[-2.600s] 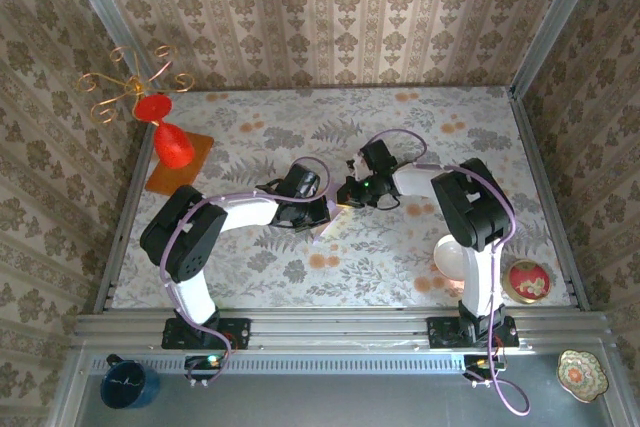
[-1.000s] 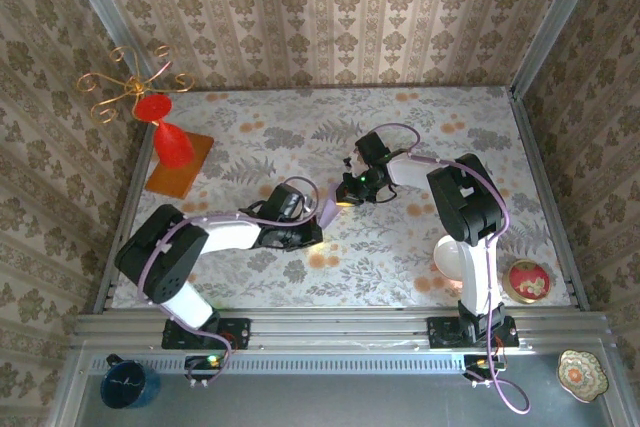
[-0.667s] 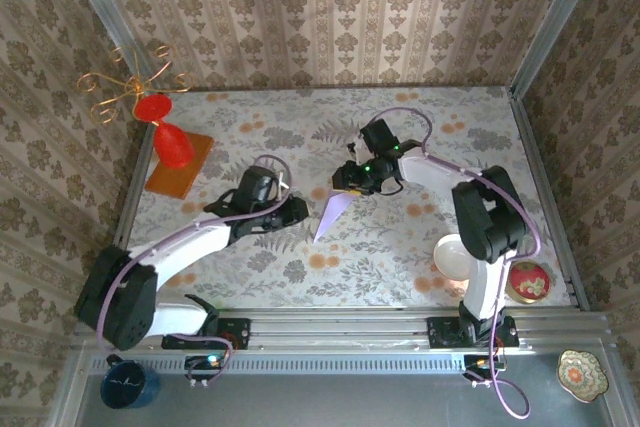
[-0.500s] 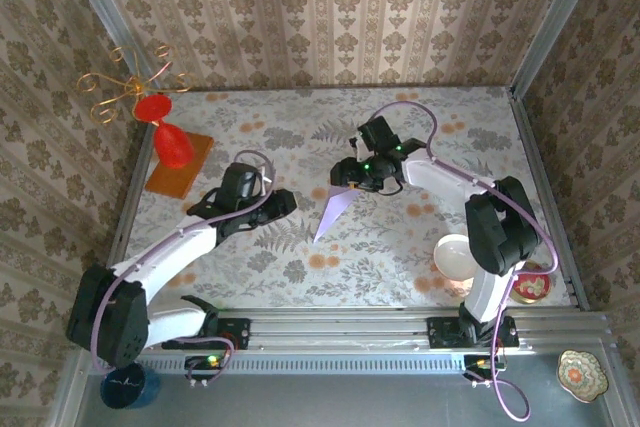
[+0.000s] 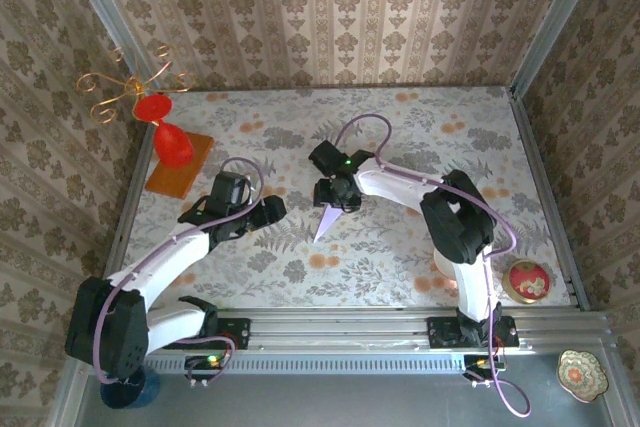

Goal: Fold a paper plane with a square sheet of paper (pick it up from the middle)
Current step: Turn over the paper plane at the center of the table.

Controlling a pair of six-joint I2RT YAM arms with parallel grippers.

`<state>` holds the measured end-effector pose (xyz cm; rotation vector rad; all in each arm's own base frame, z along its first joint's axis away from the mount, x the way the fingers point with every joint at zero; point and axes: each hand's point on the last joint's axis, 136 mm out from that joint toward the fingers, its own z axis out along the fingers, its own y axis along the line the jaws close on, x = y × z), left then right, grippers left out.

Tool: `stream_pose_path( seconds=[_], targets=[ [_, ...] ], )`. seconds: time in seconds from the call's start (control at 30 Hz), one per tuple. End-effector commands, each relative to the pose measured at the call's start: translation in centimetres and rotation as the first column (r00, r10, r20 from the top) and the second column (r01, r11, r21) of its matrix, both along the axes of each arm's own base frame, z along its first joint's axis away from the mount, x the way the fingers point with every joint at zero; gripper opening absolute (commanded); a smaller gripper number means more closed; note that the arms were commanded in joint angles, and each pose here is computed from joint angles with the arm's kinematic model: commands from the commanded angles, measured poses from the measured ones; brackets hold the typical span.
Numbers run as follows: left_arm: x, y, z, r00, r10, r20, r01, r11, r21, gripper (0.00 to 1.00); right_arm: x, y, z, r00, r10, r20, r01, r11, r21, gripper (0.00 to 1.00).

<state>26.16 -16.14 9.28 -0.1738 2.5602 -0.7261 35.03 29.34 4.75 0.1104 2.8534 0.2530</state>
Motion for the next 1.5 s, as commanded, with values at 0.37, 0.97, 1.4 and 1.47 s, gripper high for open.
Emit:
stream_pose_path(
  seconds=[0.37, 0.97, 1.4, 1.47],
  targets=[
    [-1.0, 0.8, -1.5, 1.0, -0.012, -0.01, 0.013, 0.999, 0.04, 0.82, -0.2, -2.2, -0.7, 0.995, -0.096, 0.031, 0.1, 0.979, -0.175, 0.48],
    [-0.9, 0.7, -2.0, 1.0, -0.013, -0.025, 0.014, 0.999, 0.044, 0.83, -0.4, -3.8, 0.2, 0.988, -0.135, 0.082, 0.149, 0.966, -0.211, 0.19],
    [-0.3, 1.2, -2.1, 0.998, 0.05, -0.048, -0.051, 0.999, -0.009, 0.82, 0.4, -2.1, 4.7, 0.98, 0.053, 0.193, -0.026, 0.99, -0.139, 0.0],
    [-0.2, 1.5, -2.1, 0.996, 0.071, -0.053, -0.073, 0.997, -0.035, 0.82, 0.3, -0.5, 5.8, 0.967, 0.128, 0.219, -0.116, 0.991, -0.066, 0.0]
  ],
)
